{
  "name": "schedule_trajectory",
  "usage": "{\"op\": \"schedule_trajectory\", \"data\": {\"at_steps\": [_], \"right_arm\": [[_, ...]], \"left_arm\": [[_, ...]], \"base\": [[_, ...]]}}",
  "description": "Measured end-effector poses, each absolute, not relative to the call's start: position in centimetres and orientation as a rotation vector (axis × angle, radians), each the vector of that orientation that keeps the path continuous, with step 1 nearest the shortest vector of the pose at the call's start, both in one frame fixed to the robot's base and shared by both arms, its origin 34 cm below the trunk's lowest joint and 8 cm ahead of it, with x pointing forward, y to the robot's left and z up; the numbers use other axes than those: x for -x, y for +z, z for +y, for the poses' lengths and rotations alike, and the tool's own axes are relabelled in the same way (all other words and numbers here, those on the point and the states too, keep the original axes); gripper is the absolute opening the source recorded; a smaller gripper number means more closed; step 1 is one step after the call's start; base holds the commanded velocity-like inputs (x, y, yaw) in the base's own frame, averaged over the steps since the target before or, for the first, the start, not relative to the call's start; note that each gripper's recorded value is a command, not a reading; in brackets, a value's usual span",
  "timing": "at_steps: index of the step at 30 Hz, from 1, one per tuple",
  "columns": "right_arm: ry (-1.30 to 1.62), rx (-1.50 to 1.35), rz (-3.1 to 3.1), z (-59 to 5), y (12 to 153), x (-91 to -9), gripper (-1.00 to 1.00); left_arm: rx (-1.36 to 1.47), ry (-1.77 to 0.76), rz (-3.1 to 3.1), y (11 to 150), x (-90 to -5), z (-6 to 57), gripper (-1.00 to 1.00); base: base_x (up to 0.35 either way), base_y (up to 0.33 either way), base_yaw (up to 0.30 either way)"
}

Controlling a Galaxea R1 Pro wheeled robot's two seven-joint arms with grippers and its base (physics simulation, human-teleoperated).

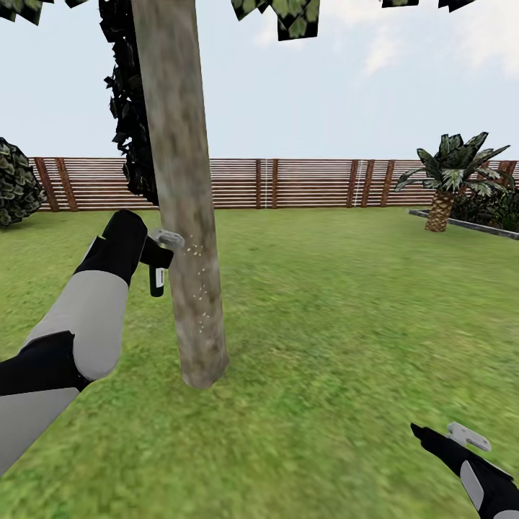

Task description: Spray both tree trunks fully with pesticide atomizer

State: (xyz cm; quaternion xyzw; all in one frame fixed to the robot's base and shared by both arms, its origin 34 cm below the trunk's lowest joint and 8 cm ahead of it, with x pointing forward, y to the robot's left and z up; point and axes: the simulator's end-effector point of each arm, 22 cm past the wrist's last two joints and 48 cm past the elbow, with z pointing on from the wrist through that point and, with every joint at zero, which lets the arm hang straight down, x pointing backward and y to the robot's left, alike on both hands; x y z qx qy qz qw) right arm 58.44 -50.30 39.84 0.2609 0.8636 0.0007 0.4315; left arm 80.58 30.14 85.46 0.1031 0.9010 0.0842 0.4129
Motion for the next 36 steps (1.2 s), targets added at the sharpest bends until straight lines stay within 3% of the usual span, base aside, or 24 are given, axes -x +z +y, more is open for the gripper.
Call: {"op": "schedule_trajectory", "data": {"at_steps": [6, 15, 36], "right_arm": [[0.001, -0.651, 2.153, -50.3, 39.9, -58.4, 1.00], [0.001, -0.651, 2.153, -50.3, 39.9, -58.4, 1.00], [0.001, -0.651, 2.153, -50.4, 42.5, -59.1, 1.00]], "left_arm": [[-0.260, 0.212, 2.266, 85.5, -80.6, 30.1, -1.00], [-0.260, 0.212, 2.265, 85.5, -80.6, 30.1, -1.00], [-0.279, 0.198, 2.306, 86.4, -81.2, 29.6, -1.00]], "base": [[-0.014, 0.000, 0.000], [-0.252, 0.000, 0.000], [-0.005, 0.000, 0.000]]}}
